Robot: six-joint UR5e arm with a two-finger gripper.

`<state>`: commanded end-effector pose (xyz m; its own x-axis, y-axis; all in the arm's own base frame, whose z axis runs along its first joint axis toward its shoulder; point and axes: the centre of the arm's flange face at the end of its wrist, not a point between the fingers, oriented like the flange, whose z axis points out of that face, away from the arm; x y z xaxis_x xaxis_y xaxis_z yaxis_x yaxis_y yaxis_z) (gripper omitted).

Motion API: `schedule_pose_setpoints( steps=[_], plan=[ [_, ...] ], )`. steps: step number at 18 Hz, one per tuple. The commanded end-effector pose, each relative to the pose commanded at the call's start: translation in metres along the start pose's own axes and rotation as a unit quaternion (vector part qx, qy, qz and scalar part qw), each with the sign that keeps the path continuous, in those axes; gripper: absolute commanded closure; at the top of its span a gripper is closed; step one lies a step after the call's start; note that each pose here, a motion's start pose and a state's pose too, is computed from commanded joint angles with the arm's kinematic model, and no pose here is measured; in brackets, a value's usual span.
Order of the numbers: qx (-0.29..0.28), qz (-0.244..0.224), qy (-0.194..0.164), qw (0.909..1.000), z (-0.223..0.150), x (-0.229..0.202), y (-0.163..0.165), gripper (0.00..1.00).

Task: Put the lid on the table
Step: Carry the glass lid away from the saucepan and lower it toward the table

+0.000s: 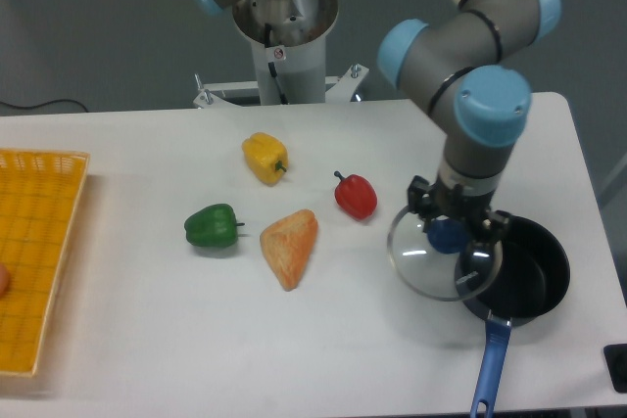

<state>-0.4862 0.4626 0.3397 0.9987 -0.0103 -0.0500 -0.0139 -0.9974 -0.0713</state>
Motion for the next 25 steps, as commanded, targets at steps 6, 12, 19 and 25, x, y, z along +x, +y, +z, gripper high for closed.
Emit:
schedule_pose_setpoints(
  steps=[6,12,19,25],
  plan=[
    [0.004,0.007,0.001,1.0000,0.006,0.016,-0.018,0.41],
    [0.012,0.002,-0.007,0.9999,0.028,0.034,-0.034,0.41],
    [0.004,0.005,0.003,1.0000,0.058,0.035,-0.040,0.41],
    [0.004,0.011,0.001,0.9999,0.086,0.039,-0.046,0.41]
  ],
)
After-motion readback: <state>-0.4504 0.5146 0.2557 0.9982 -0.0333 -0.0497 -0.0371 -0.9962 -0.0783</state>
